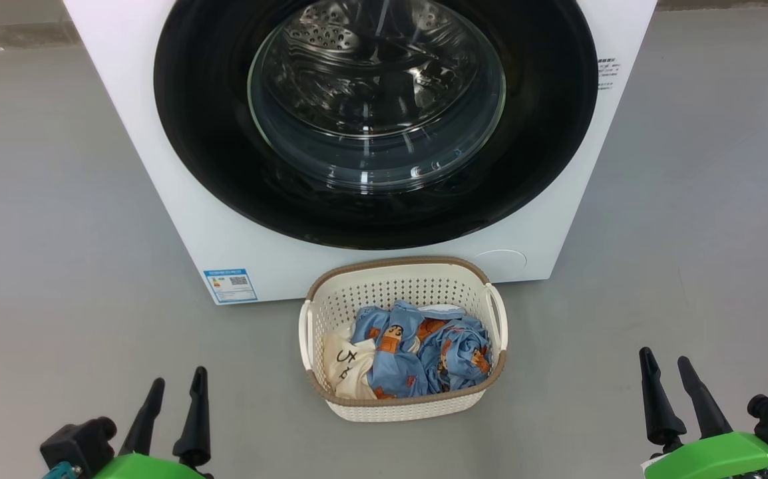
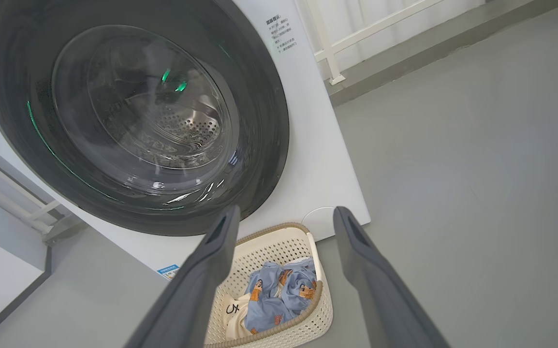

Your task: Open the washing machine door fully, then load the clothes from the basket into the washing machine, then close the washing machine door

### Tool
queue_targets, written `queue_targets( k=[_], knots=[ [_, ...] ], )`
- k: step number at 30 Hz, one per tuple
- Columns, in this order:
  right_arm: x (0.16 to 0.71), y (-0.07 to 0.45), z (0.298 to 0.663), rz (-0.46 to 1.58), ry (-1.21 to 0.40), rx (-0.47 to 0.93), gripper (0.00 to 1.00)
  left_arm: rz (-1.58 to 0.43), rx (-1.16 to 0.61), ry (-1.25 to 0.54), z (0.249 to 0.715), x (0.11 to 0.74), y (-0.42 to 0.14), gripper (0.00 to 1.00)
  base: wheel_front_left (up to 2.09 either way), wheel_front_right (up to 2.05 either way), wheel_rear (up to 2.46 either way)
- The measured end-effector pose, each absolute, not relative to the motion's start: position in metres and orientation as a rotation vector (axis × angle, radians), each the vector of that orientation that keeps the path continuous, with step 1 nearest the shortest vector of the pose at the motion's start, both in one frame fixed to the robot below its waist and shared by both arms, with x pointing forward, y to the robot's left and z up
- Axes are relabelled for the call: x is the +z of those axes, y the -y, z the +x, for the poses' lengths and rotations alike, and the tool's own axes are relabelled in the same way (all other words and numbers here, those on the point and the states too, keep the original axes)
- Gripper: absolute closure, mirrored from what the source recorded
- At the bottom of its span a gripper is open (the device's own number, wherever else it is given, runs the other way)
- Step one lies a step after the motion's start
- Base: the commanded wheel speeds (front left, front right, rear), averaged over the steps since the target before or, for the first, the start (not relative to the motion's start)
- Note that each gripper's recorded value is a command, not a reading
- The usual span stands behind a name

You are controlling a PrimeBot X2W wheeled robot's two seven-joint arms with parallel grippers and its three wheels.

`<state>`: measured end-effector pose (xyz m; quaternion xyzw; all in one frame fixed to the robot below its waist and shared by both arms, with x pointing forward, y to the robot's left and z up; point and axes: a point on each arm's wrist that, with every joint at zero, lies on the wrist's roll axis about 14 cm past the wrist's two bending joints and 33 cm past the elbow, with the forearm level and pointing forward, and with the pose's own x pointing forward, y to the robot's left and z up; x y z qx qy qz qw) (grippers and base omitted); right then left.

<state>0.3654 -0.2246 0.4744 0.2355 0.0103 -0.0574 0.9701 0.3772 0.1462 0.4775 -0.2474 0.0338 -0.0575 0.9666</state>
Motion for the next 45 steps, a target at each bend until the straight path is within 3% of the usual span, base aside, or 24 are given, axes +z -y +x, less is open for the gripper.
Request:
queue_targets(
  k=[25, 45],
  knots=[
    [0.486, 0.234, 0.364, 0.215, 0.030, -0.108, 0.00, -0.265, -0.168, -0.022, 0.383, 0.480, -0.140, 0.00, 0.00, 0.00, 0.00],
    [0.486, 0.237, 0.362, 0.201, 0.029, -0.116, 0.00, -0.264, -0.144, -0.045, 0.382, 0.471, -0.147, 0.00, 0.00, 0.00, 0.00]
  ],
)
